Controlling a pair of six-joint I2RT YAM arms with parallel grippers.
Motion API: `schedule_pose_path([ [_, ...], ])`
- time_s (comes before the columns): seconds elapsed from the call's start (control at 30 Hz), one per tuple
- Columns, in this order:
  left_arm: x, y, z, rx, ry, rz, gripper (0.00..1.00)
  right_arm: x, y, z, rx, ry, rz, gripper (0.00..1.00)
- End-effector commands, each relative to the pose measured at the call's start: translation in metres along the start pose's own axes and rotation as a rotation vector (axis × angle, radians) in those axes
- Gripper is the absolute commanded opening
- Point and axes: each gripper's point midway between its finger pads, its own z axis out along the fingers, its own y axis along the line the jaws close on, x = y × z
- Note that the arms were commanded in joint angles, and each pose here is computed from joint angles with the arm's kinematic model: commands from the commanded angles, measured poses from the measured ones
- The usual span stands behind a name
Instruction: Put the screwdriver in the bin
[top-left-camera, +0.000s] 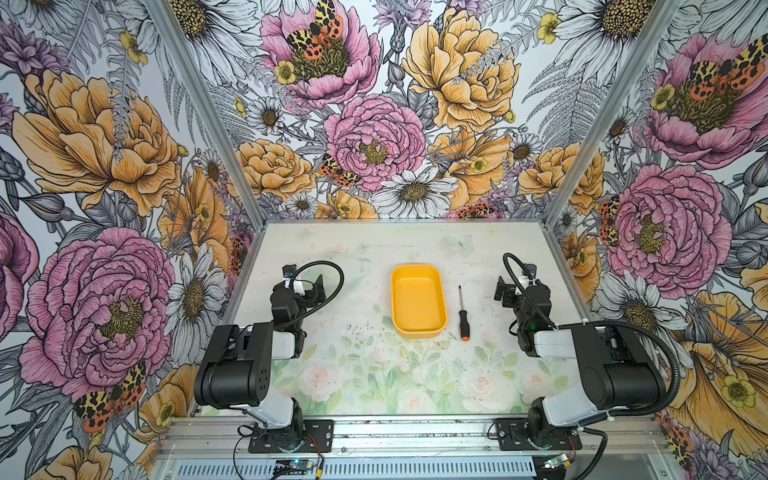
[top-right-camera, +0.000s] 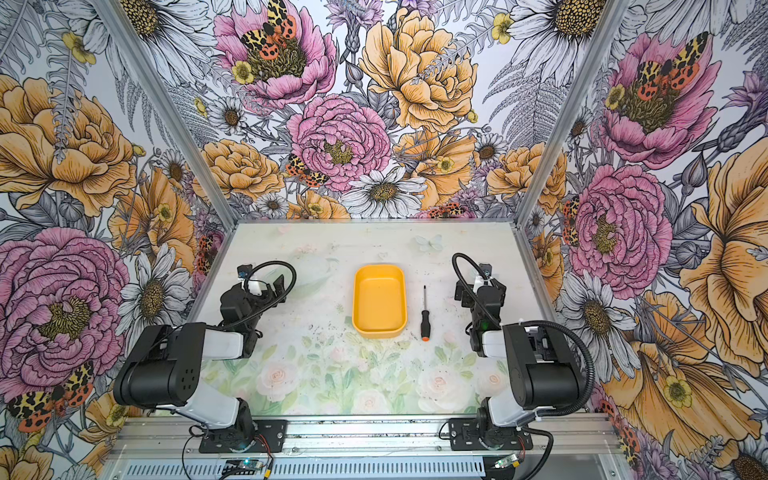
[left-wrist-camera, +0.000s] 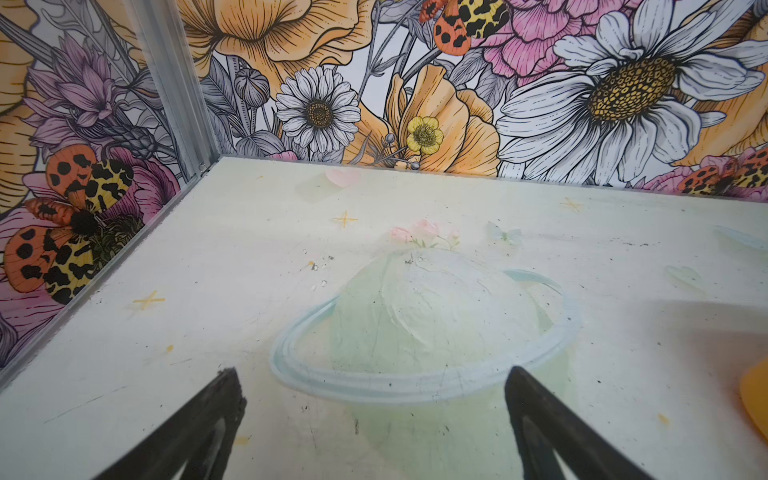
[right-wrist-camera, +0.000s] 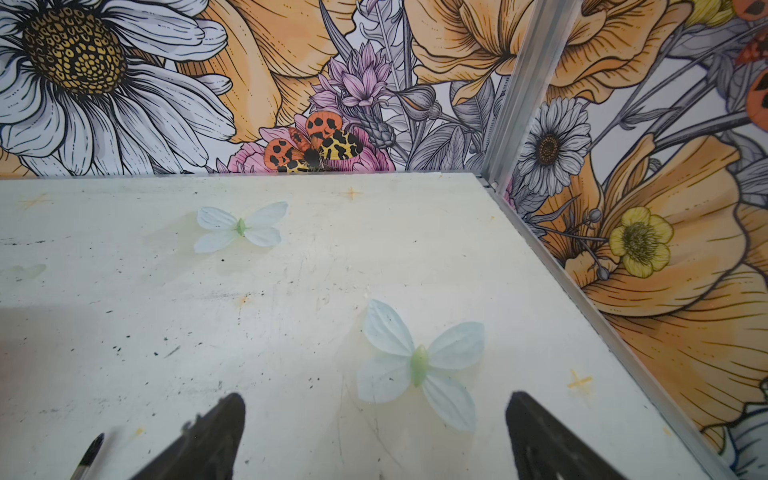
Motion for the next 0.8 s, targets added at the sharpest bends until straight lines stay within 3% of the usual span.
schedule_pose_path([
  [0.0, -0.027, -0.002, -0.002, -0.006, -0.019, 0.018, 0.99, -0.016, -0.005, 0.002, 0.037, -0.02, 0.023, 0.98],
  [0.2, -0.058, -0.022, -0.014, 0.06, 0.041, 0.0, 0.99, -0.049, -0.001, -0.011, 0.019, 0.014, 0.013, 0.98],
  [0.33, -0.067, -0.043, -0.025, 0.13, 0.057, -0.07, 0.99, -0.063, 0.016, -0.026, -0.077, 0.109, 0.126, 0.96],
  [0.57, -0.054, -0.082, -0.038, 0.199, 0.131, -0.196, 0.99, -0.031, 0.071, -0.051, -0.261, 0.394, 0.224, 0.99],
  [0.77, -0.035, -0.116, -0.043, 0.27, 0.259, -0.227, 0.99, 0.003, 0.097, -0.072, -0.312, 0.57, 0.274, 0.92],
])
